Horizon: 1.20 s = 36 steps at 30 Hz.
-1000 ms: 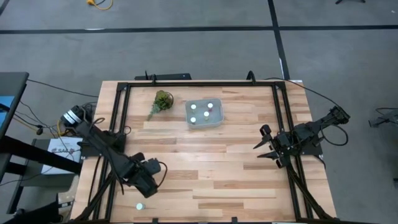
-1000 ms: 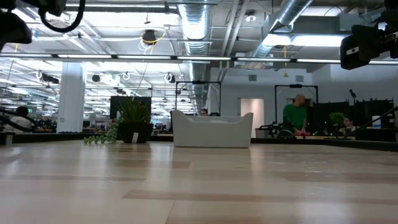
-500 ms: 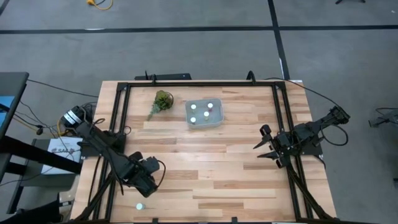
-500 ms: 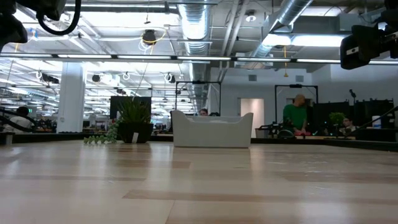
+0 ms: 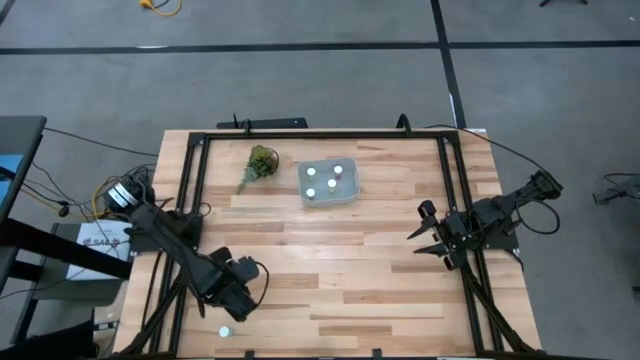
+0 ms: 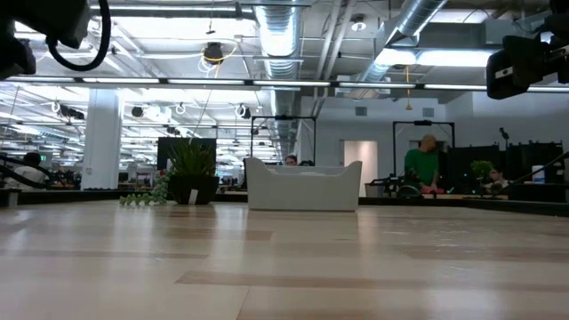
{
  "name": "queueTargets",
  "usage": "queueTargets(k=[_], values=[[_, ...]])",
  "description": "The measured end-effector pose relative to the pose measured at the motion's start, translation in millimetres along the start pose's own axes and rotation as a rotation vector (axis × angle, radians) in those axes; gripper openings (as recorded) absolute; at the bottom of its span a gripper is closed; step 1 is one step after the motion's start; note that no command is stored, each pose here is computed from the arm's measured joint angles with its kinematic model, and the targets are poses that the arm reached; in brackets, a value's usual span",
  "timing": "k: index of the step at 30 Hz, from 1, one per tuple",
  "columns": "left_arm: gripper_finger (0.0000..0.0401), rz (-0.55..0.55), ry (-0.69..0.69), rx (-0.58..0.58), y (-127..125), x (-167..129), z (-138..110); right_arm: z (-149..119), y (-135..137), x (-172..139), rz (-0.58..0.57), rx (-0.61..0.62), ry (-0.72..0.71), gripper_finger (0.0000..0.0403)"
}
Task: Pick and place pill bottles into a basket
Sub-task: Put the top blue pill bottle into the bin
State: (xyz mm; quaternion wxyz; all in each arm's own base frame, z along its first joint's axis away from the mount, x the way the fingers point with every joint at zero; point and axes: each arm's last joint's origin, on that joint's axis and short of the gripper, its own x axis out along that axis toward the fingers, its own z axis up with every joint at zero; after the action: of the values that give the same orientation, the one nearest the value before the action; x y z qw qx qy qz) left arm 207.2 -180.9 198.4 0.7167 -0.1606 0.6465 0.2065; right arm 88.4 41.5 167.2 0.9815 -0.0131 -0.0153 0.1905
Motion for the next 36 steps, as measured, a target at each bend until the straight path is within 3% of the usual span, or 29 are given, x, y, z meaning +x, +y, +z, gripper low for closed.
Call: queueTargets(k=[13, 21, 30, 36], values=[[0.0192, 0.048, 0.022, -0.016, 4, 0, -3, 0, 0, 0, 0.0, 0.0, 0.0, 0.0168], [0.0192, 0.016, 0.06, -0.018, 9, 23, -9, 0, 0, 0, 0.0, 0.0, 0.0, 0.0168], [0.0192, 0.03, 0.031, 0.0, 11, 25, -8, 0, 0, 0, 0.0, 0.0, 0.0, 0.0168], [0.0156, 0.028, 0.027, 0.006, 10, 25, -8, 0, 0, 0, 0.0, 0.0, 0.0, 0.0168]])
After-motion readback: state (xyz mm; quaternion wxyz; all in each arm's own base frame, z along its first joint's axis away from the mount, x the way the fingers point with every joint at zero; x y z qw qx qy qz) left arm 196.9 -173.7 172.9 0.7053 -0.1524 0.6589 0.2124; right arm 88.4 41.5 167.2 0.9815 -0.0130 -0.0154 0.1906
